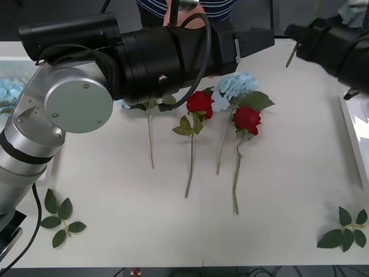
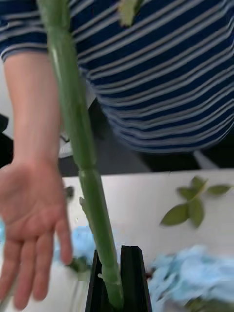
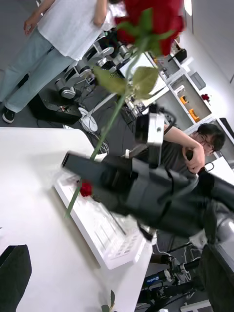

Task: Place the red flowers into the right box and the blue flowers into the left box. If a person shows an open palm, hand one flower to the person first, then continue sorting.

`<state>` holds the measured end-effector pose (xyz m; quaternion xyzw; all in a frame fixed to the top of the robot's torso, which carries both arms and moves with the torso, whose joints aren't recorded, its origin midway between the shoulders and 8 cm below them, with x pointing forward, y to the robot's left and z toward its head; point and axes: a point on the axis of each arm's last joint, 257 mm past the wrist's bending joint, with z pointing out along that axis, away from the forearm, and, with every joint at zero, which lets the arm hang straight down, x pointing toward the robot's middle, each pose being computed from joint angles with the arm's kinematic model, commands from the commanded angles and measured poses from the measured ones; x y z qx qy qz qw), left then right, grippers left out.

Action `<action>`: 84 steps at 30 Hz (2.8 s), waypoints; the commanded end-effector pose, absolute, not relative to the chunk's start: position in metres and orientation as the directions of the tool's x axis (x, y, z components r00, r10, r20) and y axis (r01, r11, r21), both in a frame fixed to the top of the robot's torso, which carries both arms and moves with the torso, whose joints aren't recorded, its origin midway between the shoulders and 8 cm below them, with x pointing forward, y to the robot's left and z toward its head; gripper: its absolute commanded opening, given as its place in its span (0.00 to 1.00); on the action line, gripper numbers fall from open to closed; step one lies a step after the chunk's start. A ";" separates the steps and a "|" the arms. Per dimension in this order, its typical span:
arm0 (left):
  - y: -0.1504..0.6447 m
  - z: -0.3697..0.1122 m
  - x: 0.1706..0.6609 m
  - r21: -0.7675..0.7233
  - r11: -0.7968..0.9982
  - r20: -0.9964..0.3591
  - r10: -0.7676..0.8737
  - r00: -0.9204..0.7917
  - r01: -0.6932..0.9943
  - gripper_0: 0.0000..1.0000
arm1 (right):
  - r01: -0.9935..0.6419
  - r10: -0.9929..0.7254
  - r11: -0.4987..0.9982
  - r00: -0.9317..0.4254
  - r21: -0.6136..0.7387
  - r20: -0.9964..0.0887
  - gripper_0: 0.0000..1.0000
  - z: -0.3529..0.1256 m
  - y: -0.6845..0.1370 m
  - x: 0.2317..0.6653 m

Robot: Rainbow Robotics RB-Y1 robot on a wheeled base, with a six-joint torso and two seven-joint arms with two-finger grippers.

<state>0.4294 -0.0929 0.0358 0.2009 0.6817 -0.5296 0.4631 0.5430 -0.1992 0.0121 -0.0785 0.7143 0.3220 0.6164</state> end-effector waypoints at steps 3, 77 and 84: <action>-0.092 0.047 0.425 -0.510 0.357 -0.860 -0.203 -0.468 0.782 1.00 | -0.491 0.129 0.862 -0.035 0.130 -0.991 0.00 0.056 -0.230 0.575; -0.092 0.047 0.425 -0.510 0.357 -0.860 -0.203 -0.468 0.782 1.00 | -0.365 0.154 0.927 0.156 0.088 -0.976 1.00 0.154 -0.192 0.720; -0.092 0.047 0.425 -0.510 0.357 -0.860 -0.203 -0.468 0.782 1.00 | -0.365 0.154 0.927 0.156 0.088 -0.976 1.00 0.154 -0.192 0.720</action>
